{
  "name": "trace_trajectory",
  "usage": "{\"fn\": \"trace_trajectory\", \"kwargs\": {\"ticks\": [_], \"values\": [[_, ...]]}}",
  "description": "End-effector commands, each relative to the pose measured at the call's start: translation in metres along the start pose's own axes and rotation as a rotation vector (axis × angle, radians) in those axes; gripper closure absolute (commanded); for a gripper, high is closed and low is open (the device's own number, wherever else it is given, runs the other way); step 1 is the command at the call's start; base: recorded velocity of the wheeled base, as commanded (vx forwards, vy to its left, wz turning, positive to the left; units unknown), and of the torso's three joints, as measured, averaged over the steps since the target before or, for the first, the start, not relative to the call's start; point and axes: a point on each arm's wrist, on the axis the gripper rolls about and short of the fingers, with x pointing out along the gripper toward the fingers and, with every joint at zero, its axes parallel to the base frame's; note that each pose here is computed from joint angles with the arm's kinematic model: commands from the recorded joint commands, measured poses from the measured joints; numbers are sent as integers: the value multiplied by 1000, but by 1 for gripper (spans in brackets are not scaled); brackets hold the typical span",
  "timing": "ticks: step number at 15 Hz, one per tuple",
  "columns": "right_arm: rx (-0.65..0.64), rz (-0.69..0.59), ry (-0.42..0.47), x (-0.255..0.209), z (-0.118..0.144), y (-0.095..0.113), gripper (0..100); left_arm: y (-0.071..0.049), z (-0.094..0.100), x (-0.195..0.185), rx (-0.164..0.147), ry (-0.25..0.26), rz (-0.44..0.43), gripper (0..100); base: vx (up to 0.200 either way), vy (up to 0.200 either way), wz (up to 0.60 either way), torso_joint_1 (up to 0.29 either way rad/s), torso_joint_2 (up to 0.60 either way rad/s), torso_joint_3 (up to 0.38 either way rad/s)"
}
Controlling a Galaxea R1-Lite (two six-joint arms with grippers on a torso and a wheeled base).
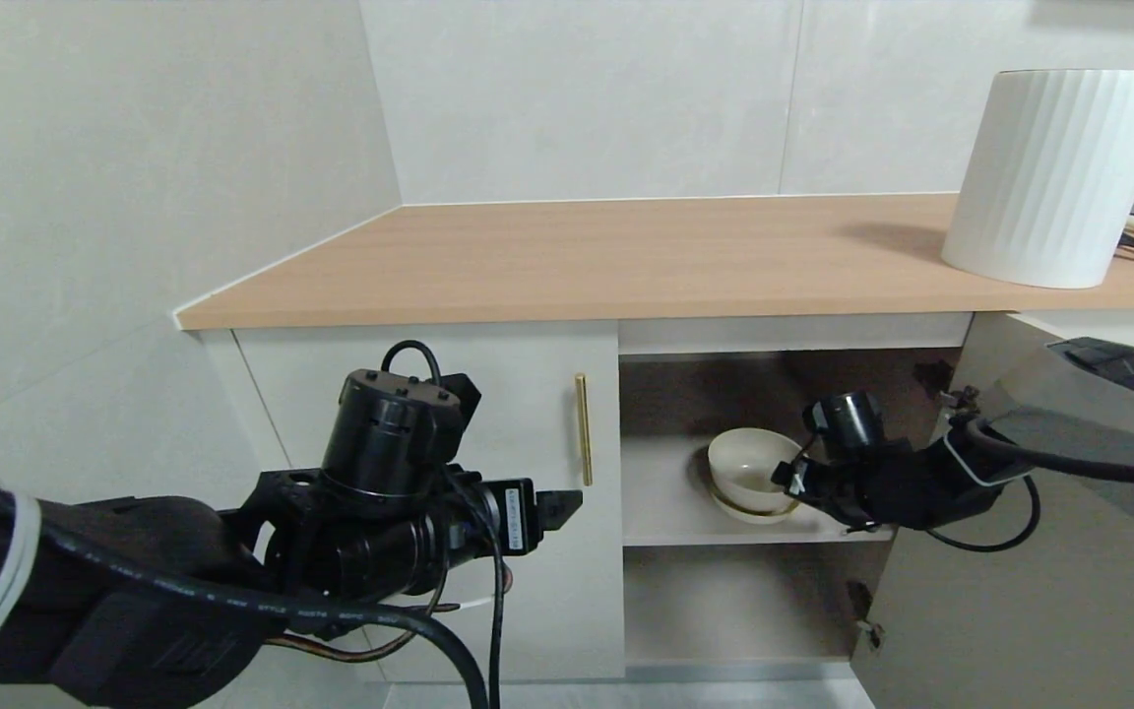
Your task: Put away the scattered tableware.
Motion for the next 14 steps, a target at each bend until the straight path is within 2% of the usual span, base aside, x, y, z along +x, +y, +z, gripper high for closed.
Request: {"fn": "trace_trajectory", "kwargs": {"ticks": [1,2,5,6,9,10,11,14], "values": [[-73,103,48,-65,2,9,0,7,11,-20,-8,-52,1,0,0,0,0,0,0,0],[-136,171,91,-116,4,10,0,12,18,-39,16,-69,13,0,0,0,0,0,0,0],[-198,240,83,-198,9,1,0,18,20,-79,19,-65,17,0,0,0,0,0,0,0],[-245,268,68,-232,10,-9,0,22,16,-100,20,-56,14,0,0,0,0,0,0,0],[-300,278,99,-270,-6,-36,0,31,5,-118,14,-51,20,0,0,0,0,0,0,0],[-302,282,102,-271,-8,-37,0,31,5,-119,13,-53,21,0,0,0,0,0,0,0],[-331,285,120,-272,-18,-41,0,38,4,-122,-2,-64,43,0,0,0,0,0,0,0],[-369,322,132,-282,-29,-42,0,39,3,-115,-4,-43,50,0,0,0,0,0,0,0]]}}
